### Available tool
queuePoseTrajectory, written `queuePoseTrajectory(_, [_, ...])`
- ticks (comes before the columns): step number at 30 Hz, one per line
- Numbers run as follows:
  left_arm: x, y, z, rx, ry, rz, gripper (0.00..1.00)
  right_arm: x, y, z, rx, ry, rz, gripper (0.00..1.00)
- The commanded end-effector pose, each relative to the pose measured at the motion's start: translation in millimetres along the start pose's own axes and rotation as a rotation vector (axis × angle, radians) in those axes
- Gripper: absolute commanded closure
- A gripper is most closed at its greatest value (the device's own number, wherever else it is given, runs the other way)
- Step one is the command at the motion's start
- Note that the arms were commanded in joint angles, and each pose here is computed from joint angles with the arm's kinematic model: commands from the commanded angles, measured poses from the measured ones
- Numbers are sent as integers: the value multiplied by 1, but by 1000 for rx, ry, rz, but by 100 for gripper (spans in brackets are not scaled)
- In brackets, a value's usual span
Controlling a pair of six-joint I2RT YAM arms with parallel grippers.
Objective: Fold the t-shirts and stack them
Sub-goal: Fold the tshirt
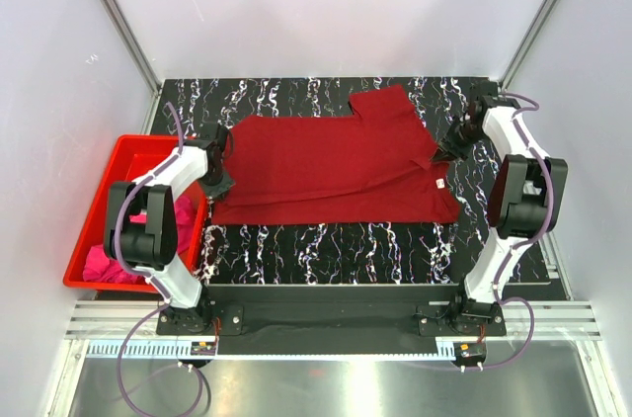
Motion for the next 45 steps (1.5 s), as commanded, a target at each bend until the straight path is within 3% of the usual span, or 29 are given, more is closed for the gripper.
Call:
queuePoseTrajectory(1, [-5, -6, -23, -82, -25, -5, 100, 13, -6, -23, -61, -13, -42, 96])
queuePoseTrajectory(2, [-4, -6, -24, -84, -25, -9, 99, 13, -4, -26, -67, -7, -42, 96])
queuePoseTrajectory(4, [-6, -7, -27, -92, -19, -7, 87, 12, -1, -34, -86, 2, -26, 94])
queuePoseTrajectory(5, [-11, -11, -28, -105, -7, 4, 79, 13, 1, -39, -100, 3, -24, 90])
queuePoseTrajectory(6, [-13, -15, -30, -119, 11, 8, 60, 10, 8, -41, -96, 8, -12, 86])
queuePoseTrajectory(7, [-17, -21, -33, -141, 20, 25, 53, 11, 9, -49, -117, 10, -5, 84])
queuePoseTrajectory(9, [-21, -28, -30, -157, 39, 40, 37, 13, 11, -59, -138, 8, -7, 68])
queuePoseTrajectory(11, [-22, -39, -27, -177, 48, 67, 31, 15, 7, -65, -147, 2, -2, 51])
queuePoseTrajectory(12, [-21, -42, -24, -183, 51, 74, 27, 18, -3, -71, -174, -12, 9, 49])
queuePoseTrajectory(17, [-28, -80, -11, -249, 103, 191, 22, 5, -41, -44, -187, -54, 90, 44])
queuePoseTrajectory(20, [-38, -95, 5, -249, 139, 274, 23, 2, -49, -4, -161, -40, 68, 41])
queuePoseTrajectory(24, [-54, -101, 31, -216, 188, 364, 29, -6, -23, 58, -54, -7, 52, 41])
queuePoseTrajectory(27, [-68, -101, 49, -182, 249, 408, 33, -16, -1, 79, 5, 29, 103, 43])
queuePoseTrajectory(34, [-88, -101, 68, -137, 320, 453, 36, -59, 36, 93, 46, 172, 281, 64])
queuePoseTrajectory(39, [-87, -103, 67, -145, 323, 449, 36, -105, 45, 104, 84, 325, 405, 65])
queuePoseTrajectory(45, [-85, -102, 71, -133, 354, 455, 37, -179, 8, 117, 66, 507, 595, 61])
Point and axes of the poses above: each gripper's point midway between its finger pads, its own y axis out along the fingers, its own x axis along the line the jaws close on, z = x × y, the point moved 1 cm from there along -y, back along the fingers, and after that the axes turned 5 degrees about -y, right-handed, at the moved point
